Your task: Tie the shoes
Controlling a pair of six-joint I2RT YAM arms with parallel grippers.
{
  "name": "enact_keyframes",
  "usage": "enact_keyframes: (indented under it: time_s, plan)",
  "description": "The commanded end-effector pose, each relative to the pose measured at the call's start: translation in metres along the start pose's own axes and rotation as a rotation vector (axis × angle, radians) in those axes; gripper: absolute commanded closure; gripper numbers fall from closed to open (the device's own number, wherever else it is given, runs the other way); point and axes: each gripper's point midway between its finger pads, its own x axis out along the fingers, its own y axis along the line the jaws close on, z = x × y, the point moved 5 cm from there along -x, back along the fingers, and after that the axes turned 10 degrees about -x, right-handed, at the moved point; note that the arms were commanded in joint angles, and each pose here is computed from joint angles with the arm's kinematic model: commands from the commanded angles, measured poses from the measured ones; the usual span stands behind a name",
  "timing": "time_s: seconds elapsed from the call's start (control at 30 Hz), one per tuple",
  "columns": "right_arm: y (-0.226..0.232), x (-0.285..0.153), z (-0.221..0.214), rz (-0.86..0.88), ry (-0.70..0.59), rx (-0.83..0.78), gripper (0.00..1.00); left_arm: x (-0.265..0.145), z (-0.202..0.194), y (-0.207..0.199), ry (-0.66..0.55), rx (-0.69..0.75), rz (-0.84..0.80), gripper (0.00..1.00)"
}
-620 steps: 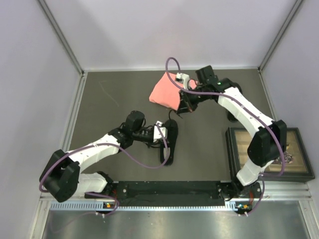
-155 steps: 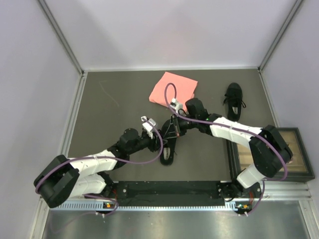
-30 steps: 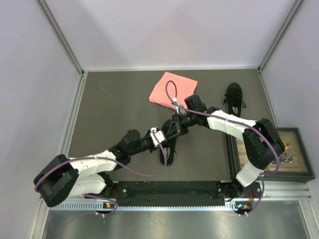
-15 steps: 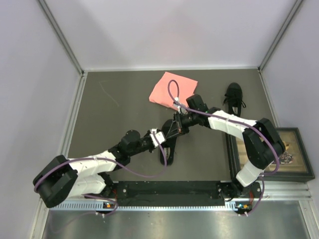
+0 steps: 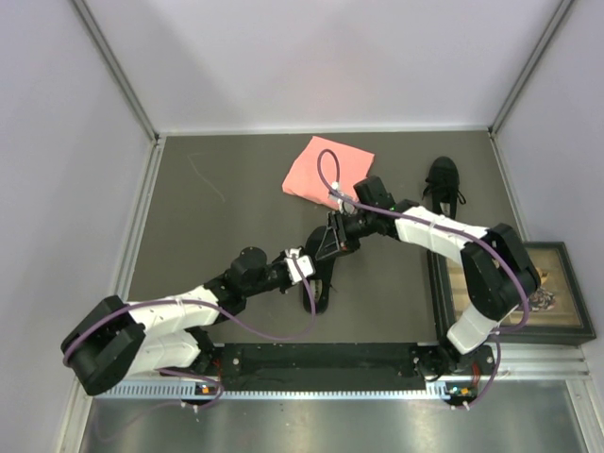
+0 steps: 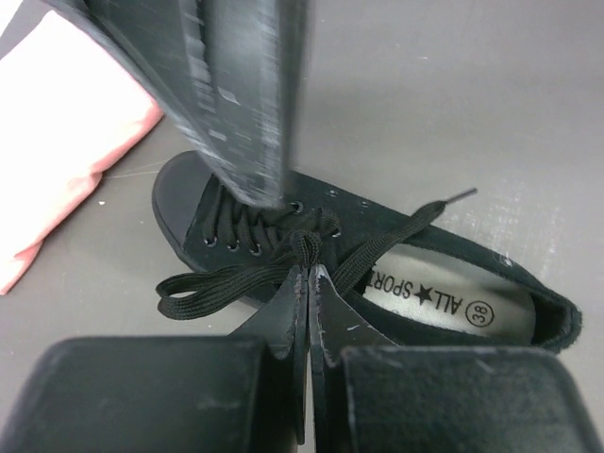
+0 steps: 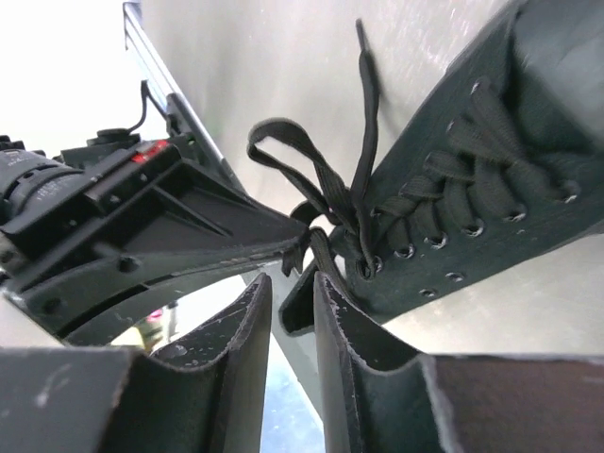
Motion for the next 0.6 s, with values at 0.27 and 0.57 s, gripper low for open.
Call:
enact_keyframes:
  time_s: [0.27, 0.57]
  plan:
    - [-0.011, 0.000, 0.022, -0.149, 0.045, -0.253, 0.80, -0.001, 0.007, -0.001, -0.011, 0.034, -0.023, 1.00]
    - [-0.018, 0.015, 0.019, -0.183, 0.094, -0.321, 0.76, -0.001, 0.007, -0.003, -0.011, 0.038, -0.039, 1.00]
